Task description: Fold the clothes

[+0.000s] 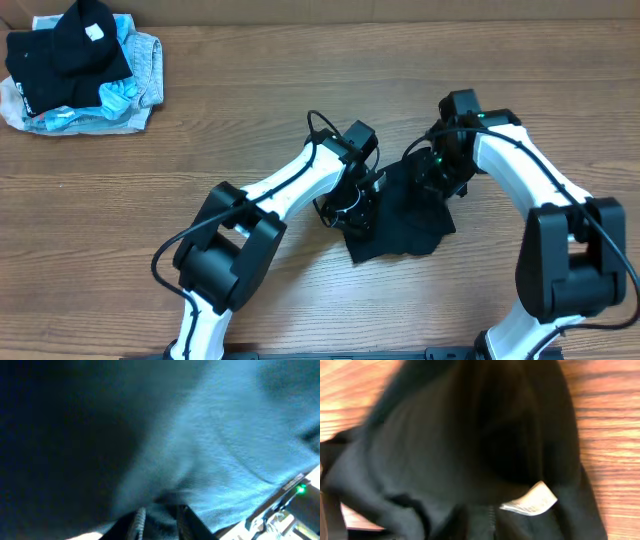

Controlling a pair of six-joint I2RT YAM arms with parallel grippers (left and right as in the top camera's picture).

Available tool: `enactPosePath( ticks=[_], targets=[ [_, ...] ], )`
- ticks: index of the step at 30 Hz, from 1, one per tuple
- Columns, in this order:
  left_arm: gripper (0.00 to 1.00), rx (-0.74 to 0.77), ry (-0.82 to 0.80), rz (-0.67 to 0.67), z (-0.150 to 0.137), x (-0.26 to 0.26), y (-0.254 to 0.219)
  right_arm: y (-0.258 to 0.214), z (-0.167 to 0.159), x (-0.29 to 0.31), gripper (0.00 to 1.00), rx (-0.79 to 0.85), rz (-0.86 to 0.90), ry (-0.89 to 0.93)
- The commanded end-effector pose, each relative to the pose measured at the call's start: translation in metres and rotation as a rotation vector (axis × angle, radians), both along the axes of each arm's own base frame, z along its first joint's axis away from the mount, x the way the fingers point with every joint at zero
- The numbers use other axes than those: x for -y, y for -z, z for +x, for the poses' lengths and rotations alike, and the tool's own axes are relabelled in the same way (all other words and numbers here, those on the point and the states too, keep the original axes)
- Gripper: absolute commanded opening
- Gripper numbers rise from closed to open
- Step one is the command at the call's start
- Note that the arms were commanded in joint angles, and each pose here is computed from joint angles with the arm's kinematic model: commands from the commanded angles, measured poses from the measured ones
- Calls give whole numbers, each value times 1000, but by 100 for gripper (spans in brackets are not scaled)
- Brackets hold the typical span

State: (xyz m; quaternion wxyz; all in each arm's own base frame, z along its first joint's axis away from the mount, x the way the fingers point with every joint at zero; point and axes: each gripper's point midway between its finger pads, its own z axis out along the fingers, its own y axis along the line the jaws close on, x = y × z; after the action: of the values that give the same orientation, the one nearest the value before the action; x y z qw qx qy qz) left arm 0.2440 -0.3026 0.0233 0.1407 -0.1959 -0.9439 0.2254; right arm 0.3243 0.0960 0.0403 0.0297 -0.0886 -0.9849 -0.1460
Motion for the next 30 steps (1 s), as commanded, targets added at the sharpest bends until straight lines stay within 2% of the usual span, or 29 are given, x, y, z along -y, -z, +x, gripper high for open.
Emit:
enactPosePath(
  ticks=[1, 4, 6, 10, 13, 16, 17, 18, 19, 20, 25, 26, 28, 30],
  targets=[
    [21, -71, -20, 101, -8, -14, 21, 12, 6, 26, 4, -2, -153, 89],
    [10, -55, -15, 185, -7, -31, 24, 14, 13, 46, 4, 24, -251, 145],
    [7, -40, -17, 228, -5, -42, 22, 10, 18, 51, 4, 35, -260, 159],
    [7, 8, -38, 312, 5, -65, 13, -10, 21, 70, 4, 15, -303, 195],
    [9, 29, -56, 295, 12, -68, 4, -34, 16, 76, 6, -34, -297, 212],
    [12, 53, -68, 277, 17, -69, -4, -50, -1, 72, 22, -107, -272, 160],
    [15, 61, -69, 271, 18, -68, -5, -52, -10, 70, 34, -146, -261, 148],
    [16, 70, -70, 264, 20, -66, -6, -54, -18, 68, 50, -180, -250, 146],
    [18, 77, -72, 259, 21, -66, -6, -54, -25, 65, 57, -211, -238, 140],
    [20, 82, -71, 255, 22, -64, -6, -52, -32, 62, 59, -236, -224, 121],
    [24, 95, -72, 240, 25, -61, -6, -34, -55, 54, 57, -311, -196, 102],
    [24, 93, -72, 237, 25, -61, -6, -27, -58, 51, 55, -320, -176, 104],
    [24, 93, -72, 237, 25, -61, -6, -17, -63, 46, 43, -331, -147, 108],
    [24, 90, -64, 226, 24, -59, -7, -8, -69, 43, 40, -343, -127, 111]
  ],
)
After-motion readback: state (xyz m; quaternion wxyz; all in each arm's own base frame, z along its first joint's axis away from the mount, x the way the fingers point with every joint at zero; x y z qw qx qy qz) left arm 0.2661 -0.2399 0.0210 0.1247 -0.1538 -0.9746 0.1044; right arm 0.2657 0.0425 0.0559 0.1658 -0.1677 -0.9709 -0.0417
